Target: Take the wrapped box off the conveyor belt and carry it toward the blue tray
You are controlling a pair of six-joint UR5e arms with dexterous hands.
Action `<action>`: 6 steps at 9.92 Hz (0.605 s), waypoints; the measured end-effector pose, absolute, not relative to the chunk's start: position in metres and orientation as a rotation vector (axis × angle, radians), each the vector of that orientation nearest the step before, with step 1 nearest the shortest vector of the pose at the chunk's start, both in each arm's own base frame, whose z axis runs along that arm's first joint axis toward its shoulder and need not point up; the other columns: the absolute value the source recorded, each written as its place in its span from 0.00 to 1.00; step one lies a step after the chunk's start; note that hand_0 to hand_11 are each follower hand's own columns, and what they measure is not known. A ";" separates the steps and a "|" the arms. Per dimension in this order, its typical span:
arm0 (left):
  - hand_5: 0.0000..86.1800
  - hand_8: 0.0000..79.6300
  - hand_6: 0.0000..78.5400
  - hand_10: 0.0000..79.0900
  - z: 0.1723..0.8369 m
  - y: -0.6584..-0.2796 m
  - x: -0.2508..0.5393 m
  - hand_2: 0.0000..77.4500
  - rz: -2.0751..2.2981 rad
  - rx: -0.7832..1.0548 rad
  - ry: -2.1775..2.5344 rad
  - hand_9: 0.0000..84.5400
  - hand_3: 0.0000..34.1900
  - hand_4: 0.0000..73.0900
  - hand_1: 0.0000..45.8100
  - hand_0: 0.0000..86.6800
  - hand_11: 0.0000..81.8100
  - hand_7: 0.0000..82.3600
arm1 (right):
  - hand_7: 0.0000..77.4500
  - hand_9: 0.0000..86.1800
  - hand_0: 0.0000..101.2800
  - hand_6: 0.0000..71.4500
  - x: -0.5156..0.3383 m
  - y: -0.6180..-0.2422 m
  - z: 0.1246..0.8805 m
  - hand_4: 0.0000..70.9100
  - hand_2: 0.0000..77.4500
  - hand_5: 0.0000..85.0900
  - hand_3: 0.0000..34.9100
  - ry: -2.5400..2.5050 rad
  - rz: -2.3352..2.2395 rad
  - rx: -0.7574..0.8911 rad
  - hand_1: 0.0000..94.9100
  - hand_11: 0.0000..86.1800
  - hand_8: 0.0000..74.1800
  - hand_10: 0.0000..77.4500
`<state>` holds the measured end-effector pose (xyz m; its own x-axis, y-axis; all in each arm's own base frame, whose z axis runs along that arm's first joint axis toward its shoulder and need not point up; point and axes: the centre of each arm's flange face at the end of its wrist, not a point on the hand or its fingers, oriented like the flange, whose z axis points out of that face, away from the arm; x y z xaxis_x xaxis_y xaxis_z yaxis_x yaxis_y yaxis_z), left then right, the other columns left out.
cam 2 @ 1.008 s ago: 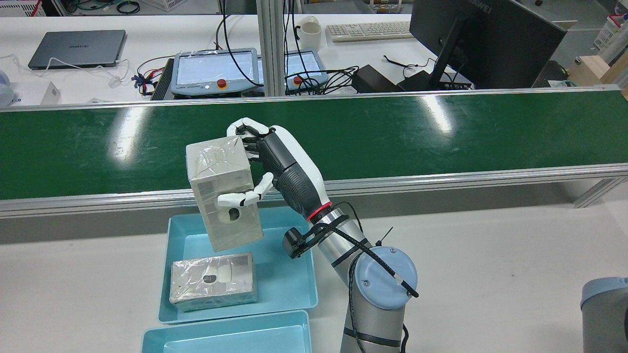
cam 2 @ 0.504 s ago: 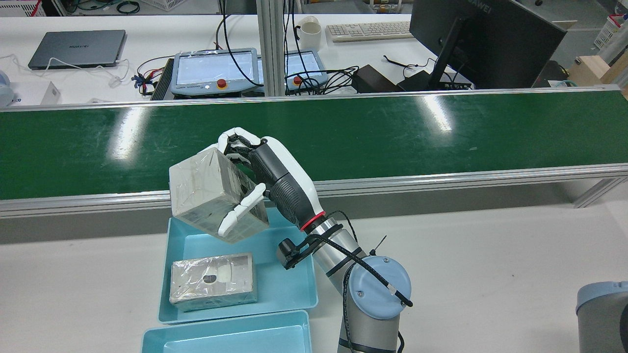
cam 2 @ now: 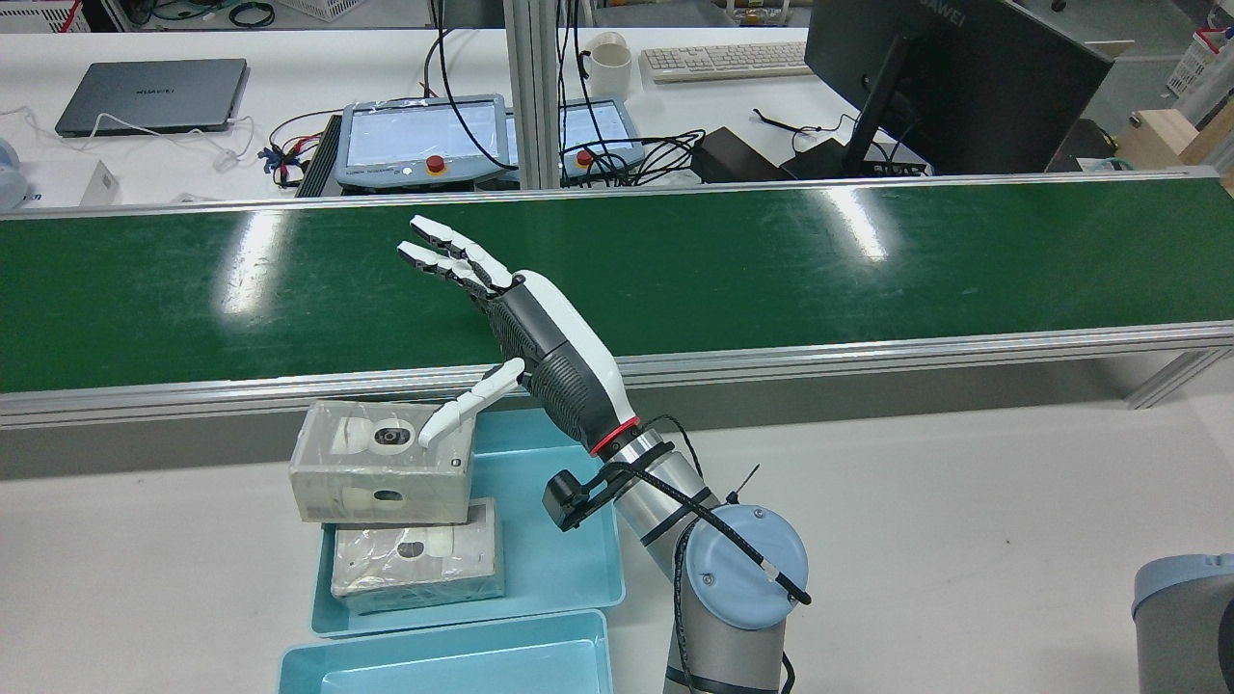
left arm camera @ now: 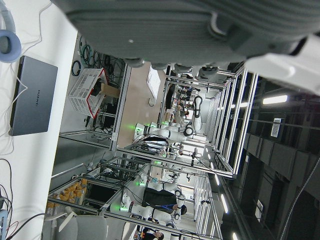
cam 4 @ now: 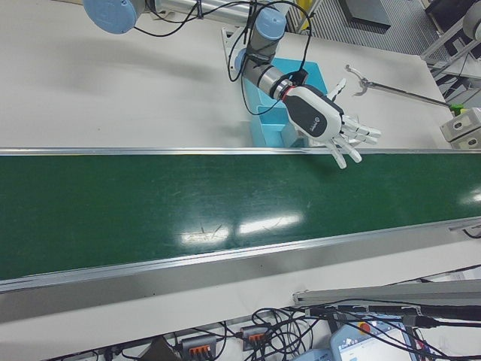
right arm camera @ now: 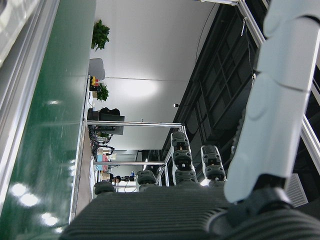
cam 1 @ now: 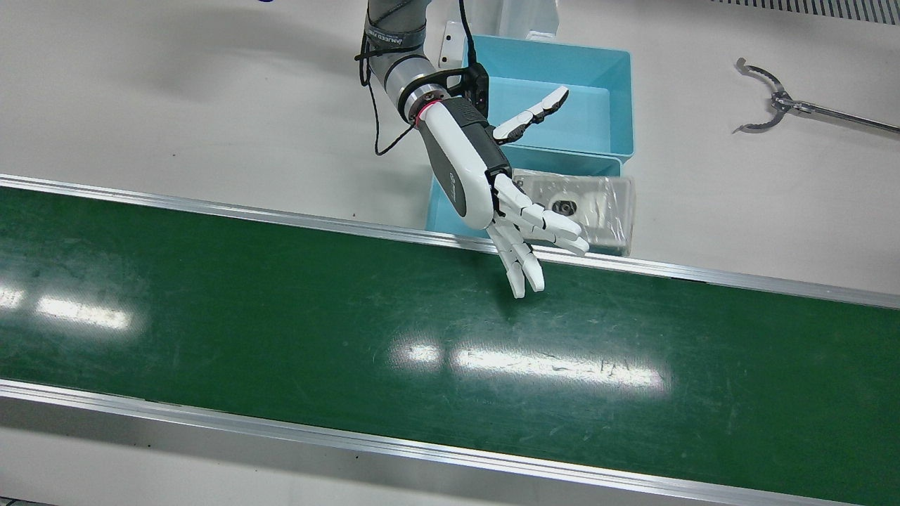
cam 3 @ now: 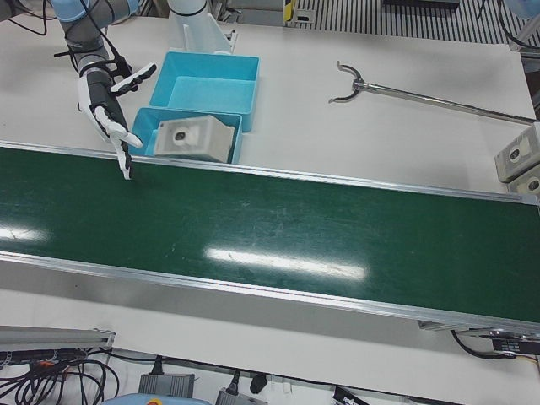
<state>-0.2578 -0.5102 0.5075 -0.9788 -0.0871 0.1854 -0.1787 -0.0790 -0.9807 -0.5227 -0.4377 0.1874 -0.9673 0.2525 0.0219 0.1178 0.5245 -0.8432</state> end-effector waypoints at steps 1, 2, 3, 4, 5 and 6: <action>0.01 0.01 0.00 0.00 0.508 -0.510 -0.258 0.01 2.242 0.302 -2.088 0.01 0.00 0.00 0.00 0.00 0.01 0.00 | 0.06 0.01 0.46 0.17 -0.523 -0.438 0.187 0.05 0.01 0.15 0.57 -2.617 1.431 -0.320 0.08 0.02 0.04 0.00; 0.01 0.01 0.00 0.01 0.508 -0.510 -0.258 0.01 2.242 0.302 -2.088 0.01 0.00 0.00 0.00 0.00 0.01 0.00 | 0.06 0.01 0.46 0.17 -0.522 -0.438 0.187 0.05 0.01 0.15 0.57 -2.619 1.430 -0.321 0.08 0.02 0.04 0.00; 0.01 0.01 0.00 0.01 0.508 -0.510 -0.258 0.01 2.242 0.302 -2.088 0.01 0.00 0.00 0.00 0.00 0.01 0.00 | 0.06 0.01 0.46 0.18 -0.519 -0.440 0.186 0.05 0.01 0.22 0.55 -2.621 1.421 -0.318 0.09 0.02 0.04 0.00; 0.01 0.01 0.00 0.01 0.508 -0.510 -0.258 0.01 2.242 0.302 -2.088 0.01 0.00 0.00 0.00 0.00 0.01 0.00 | 0.06 0.02 0.46 0.18 -0.512 -0.448 0.186 0.07 0.01 0.22 0.53 -2.624 1.405 -0.305 0.09 0.02 0.04 0.00; 0.01 0.01 0.00 0.01 0.507 -0.510 -0.258 0.01 2.242 0.302 -2.088 0.01 0.00 0.00 0.00 0.00 0.01 0.00 | 0.06 0.02 0.46 0.18 -0.501 -0.462 0.188 0.07 0.01 0.23 0.51 -2.624 1.386 -0.277 0.09 0.02 0.04 0.00; 0.01 0.01 0.00 0.01 0.507 -0.510 -0.258 0.01 2.242 0.302 -2.088 0.00 0.00 0.00 0.00 0.00 0.01 0.01 | 0.08 0.01 0.47 0.18 -0.484 -0.480 0.192 0.08 0.06 0.26 0.48 -2.626 1.365 -0.237 0.14 0.02 0.04 0.00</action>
<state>-0.2578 -0.5102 0.5075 -0.9788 -0.0871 0.1854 -0.1787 -0.0790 -0.9807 -0.4840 -0.4802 0.1919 -0.9725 0.2192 0.0792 0.0611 0.5677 -0.8210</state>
